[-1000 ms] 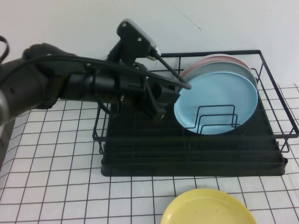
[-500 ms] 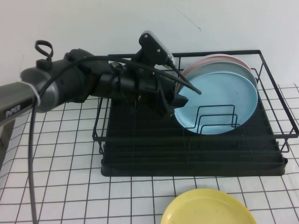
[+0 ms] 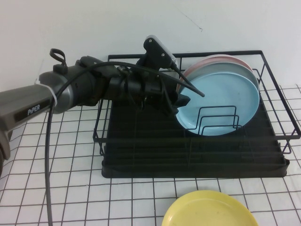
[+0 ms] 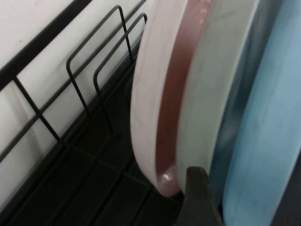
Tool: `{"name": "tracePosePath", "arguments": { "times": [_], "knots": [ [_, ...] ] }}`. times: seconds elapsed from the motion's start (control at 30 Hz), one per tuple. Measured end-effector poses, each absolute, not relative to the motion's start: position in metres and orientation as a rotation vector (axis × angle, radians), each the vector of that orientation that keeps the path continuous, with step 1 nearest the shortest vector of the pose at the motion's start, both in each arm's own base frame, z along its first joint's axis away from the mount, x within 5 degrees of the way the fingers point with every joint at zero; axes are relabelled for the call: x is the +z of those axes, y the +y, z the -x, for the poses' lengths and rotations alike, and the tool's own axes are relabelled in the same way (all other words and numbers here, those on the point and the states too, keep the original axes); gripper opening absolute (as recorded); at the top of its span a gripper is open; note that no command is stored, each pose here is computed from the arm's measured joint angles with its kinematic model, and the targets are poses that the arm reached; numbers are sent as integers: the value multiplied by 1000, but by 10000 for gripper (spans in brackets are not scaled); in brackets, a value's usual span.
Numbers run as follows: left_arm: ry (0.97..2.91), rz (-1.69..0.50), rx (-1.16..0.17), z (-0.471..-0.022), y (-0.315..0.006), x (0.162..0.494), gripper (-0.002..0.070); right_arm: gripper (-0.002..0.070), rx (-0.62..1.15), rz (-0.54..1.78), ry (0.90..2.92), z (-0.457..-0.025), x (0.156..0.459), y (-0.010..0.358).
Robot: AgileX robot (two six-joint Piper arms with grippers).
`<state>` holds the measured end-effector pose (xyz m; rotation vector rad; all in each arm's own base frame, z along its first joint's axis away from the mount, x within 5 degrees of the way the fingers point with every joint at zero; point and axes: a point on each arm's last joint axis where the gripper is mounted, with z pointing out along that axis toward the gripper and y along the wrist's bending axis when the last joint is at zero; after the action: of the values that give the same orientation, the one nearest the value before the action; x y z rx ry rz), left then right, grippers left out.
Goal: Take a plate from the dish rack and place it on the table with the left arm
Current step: Grasp the plate from the shelf
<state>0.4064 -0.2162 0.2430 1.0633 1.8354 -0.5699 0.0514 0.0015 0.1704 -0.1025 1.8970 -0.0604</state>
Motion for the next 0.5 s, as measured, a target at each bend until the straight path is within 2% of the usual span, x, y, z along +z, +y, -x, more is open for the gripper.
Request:
{"name": "tracePosePath", "arguments": {
  "times": [0.5],
  "knots": [
    [1817, -991, -612, -416, -221, 231, 432, -1, -60, 102, 1897, -51, 170, 1]
  ]
}}
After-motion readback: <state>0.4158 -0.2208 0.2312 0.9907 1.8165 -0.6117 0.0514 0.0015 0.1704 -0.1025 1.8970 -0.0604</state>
